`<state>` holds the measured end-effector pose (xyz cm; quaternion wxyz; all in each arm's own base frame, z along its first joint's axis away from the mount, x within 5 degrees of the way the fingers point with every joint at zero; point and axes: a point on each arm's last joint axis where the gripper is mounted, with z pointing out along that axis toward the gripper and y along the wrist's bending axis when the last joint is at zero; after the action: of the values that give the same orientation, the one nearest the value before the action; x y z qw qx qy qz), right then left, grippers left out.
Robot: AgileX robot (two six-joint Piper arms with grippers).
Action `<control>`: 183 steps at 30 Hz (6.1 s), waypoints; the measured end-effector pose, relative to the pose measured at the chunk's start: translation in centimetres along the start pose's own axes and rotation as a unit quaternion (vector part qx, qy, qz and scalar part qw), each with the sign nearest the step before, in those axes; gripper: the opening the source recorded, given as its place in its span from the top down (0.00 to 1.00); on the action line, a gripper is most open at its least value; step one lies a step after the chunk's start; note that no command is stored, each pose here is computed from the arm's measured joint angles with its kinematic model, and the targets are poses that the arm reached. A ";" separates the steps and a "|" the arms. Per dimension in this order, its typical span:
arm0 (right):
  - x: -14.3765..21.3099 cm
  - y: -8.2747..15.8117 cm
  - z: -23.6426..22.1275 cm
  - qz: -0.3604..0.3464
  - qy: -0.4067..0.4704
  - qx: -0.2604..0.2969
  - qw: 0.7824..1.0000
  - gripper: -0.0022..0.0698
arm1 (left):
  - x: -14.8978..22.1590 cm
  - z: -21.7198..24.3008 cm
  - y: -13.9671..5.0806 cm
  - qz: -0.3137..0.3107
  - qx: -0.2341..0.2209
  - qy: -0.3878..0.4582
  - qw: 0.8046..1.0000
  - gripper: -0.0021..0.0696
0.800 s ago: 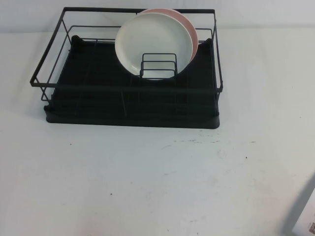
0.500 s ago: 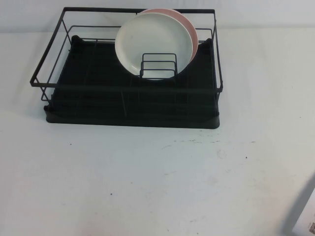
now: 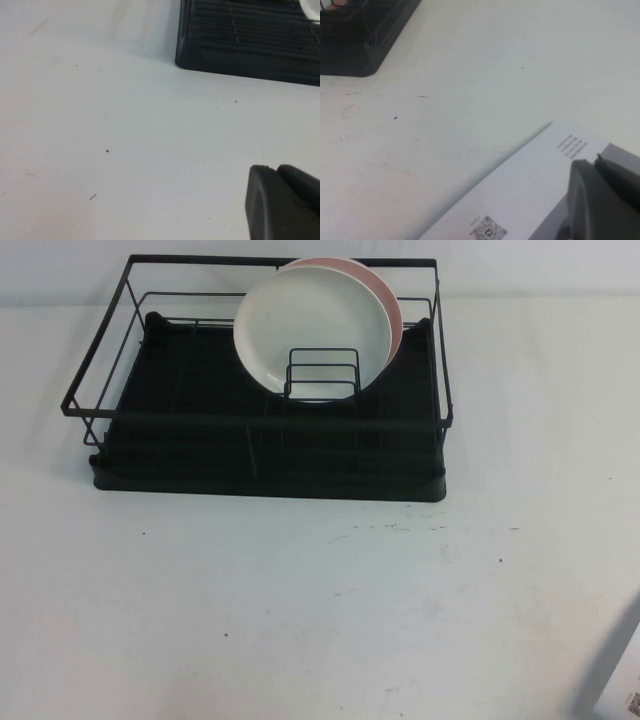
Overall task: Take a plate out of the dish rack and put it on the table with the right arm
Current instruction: Grasp the plate from the shelf
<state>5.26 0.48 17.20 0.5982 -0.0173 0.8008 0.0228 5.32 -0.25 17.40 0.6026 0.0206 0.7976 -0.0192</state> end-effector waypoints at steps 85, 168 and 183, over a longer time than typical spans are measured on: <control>-27.1 14.2 31.9 -0.032 0.171 -0.362 0.916 0.90 | 0.0 0.0 0.0 0.000 0.000 0.000 1.000 0.98; -21.8 17.1 43.0 -0.117 0.109 -0.320 0.934 0.60 | 0.0 0.0 0.0 0.000 0.000 0.000 1.000 0.98; -21.9 17.3 43.0 -0.116 0.103 -0.318 0.935 0.77 | 0.0 0.0 0.0 0.000 0.000 0.000 1.000 0.98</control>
<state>51.71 20.22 26.24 0.4744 -0.3017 0.8014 0.2045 5.32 -0.25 17.40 0.6026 0.0206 0.7976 -0.0192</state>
